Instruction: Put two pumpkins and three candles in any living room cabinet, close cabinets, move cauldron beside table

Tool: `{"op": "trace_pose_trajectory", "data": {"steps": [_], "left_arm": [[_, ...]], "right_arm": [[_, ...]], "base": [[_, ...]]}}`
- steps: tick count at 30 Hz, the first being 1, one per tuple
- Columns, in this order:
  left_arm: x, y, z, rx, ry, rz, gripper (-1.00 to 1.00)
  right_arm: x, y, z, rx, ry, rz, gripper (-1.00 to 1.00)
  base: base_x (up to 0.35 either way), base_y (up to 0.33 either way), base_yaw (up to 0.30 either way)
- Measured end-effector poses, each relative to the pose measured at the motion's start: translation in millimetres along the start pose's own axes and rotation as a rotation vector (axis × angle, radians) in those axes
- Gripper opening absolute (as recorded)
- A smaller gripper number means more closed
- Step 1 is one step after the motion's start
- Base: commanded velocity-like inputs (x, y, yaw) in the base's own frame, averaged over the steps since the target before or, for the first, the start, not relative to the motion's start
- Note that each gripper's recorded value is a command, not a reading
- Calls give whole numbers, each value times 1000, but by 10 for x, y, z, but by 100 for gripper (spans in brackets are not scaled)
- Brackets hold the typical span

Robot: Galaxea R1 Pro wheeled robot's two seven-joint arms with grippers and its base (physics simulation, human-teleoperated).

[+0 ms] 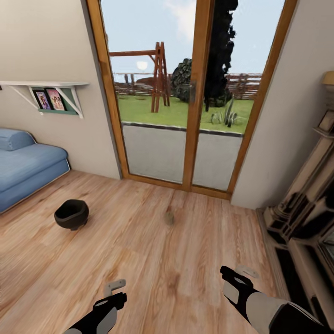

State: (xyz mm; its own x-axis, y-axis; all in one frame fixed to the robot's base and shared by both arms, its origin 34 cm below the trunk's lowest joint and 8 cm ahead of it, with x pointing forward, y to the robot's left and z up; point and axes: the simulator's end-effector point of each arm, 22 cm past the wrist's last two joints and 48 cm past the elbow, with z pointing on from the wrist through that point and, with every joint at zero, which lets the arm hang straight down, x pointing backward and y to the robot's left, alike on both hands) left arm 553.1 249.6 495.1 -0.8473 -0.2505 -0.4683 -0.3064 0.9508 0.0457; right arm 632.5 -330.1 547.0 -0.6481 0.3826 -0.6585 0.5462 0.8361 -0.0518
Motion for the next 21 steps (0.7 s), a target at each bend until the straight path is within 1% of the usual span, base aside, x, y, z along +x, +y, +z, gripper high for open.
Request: {"op": "trace_pose_trajectory", "data": {"steps": [4, 6, 17, 21], "left_arm": [[0, 0, 0, 0, 0, 0, 100], [0, -1, 0, 0, 0, 1, 100], [0, -3, 0, 1, 0, 1, 100], [-2, -5, 0, 2, 0, 1, 100]], "right_arm": [[0, 0, 0, 0, 0, 0, 100], [0, 0, 0, 0, 0, 0, 100], [-3, 6, 0, -2, -1, 1, 100], [-3, 5, -1, -1, -1, 1, 100]], "base": [[294, -167, 271], [294, -170, 120], [294, -171, 17], [294, -171, 94]]}}
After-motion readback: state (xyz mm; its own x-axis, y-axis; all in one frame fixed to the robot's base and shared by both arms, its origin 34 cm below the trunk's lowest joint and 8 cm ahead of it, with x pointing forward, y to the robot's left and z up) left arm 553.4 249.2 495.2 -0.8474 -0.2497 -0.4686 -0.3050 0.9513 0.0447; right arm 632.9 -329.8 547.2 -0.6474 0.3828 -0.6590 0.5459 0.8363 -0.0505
